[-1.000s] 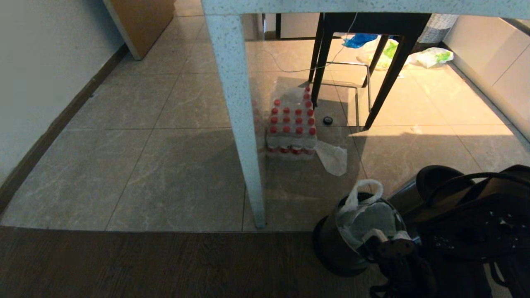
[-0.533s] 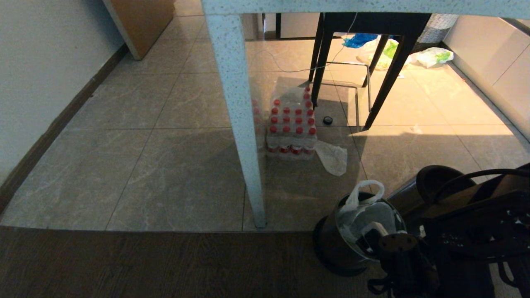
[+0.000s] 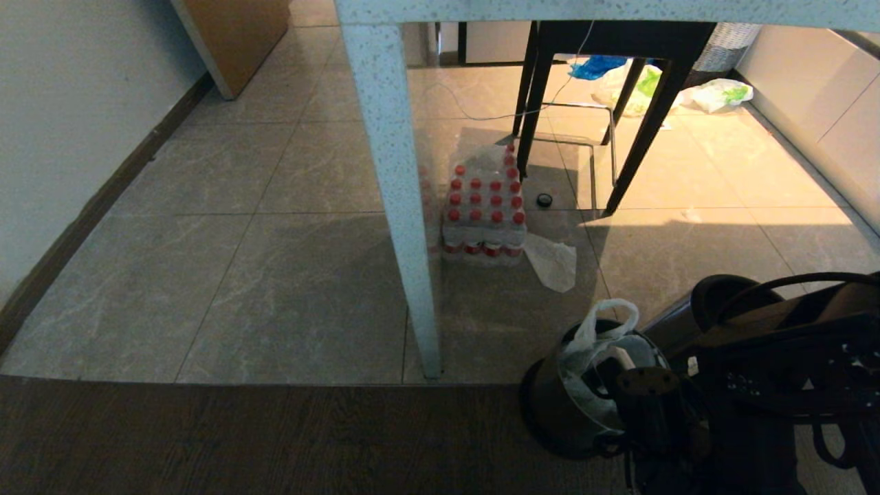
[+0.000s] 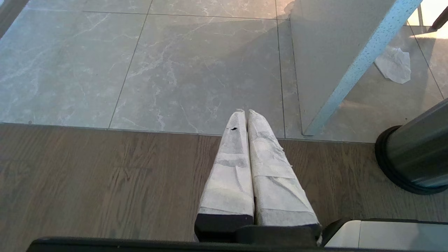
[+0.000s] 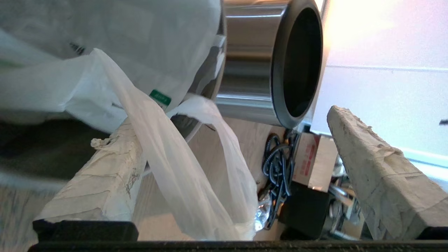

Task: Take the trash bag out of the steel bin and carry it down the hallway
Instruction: Pick up the trash bag

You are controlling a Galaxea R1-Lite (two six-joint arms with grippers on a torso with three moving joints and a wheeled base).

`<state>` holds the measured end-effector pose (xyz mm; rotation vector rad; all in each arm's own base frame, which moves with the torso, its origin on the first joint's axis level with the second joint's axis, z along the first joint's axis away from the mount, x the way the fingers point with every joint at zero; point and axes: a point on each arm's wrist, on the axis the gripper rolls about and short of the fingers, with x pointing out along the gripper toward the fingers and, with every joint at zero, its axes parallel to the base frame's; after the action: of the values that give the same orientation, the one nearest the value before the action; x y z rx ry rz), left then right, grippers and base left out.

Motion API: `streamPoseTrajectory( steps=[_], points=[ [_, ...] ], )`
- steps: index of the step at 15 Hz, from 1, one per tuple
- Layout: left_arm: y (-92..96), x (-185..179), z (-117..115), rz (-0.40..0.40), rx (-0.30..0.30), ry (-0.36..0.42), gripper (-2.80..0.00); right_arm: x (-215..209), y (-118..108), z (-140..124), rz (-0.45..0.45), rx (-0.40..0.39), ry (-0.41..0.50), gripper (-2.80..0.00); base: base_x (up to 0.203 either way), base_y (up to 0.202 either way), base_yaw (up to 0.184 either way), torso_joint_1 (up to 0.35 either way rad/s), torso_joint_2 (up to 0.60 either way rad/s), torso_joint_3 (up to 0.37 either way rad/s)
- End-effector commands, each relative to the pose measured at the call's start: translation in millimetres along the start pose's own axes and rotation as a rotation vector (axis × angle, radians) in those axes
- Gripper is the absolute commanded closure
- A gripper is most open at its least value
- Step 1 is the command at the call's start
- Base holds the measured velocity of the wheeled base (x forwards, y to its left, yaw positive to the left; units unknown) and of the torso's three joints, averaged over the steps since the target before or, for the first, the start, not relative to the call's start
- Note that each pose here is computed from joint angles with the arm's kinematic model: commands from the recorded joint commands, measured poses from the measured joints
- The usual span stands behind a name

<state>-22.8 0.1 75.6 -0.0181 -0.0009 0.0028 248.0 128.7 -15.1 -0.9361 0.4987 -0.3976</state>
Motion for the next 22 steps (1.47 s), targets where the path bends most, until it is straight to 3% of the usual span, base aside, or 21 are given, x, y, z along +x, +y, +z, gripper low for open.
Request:
streamPoseTrajectory(
  steps=[1,6,8,11,16,22],
  points=[
    [0.0,0,0,0.0,0.0,-0.001,0.0,3,-1,4,-0.017,0.023,-0.001,-2.8,0.0,0.0,0.0,0.0,0.0,0.0],
    [0.0,0,0,0.0,0.0,-0.002,0.0,4,-10,14,-0.035,0.072,-0.018,-2.8,0.0,0.0,0.0,0.0,0.0,0.0],
    [0.0,0,0,0.0,0.0,-0.001,0.0,9,-10,28,-0.051,0.126,-0.043,-2.8,0.0,0.0,0.0,0.0,0.0,0.0],
    [0.0,0,0,0.0,0.0,-0.002,0.0,16,2,34,-0.049,0.135,-0.048,-2.8,0.0,0.0,0.0,0.0,0.0,0.0],
    [0.0,0,0,0.0,0.0,-0.002,0.0,31,23,52,-0.062,0.238,-0.071,-2.8,0.0,0.0,0.0,0.0,0.0,0.0],
    [0.0,0,0,0.0,0.0,-0.002,0.0,30,21,50,-0.049,0.274,-0.075,-2.8,0.0,0.0,0.0,0.0,0.0,0.0]
  ],
)
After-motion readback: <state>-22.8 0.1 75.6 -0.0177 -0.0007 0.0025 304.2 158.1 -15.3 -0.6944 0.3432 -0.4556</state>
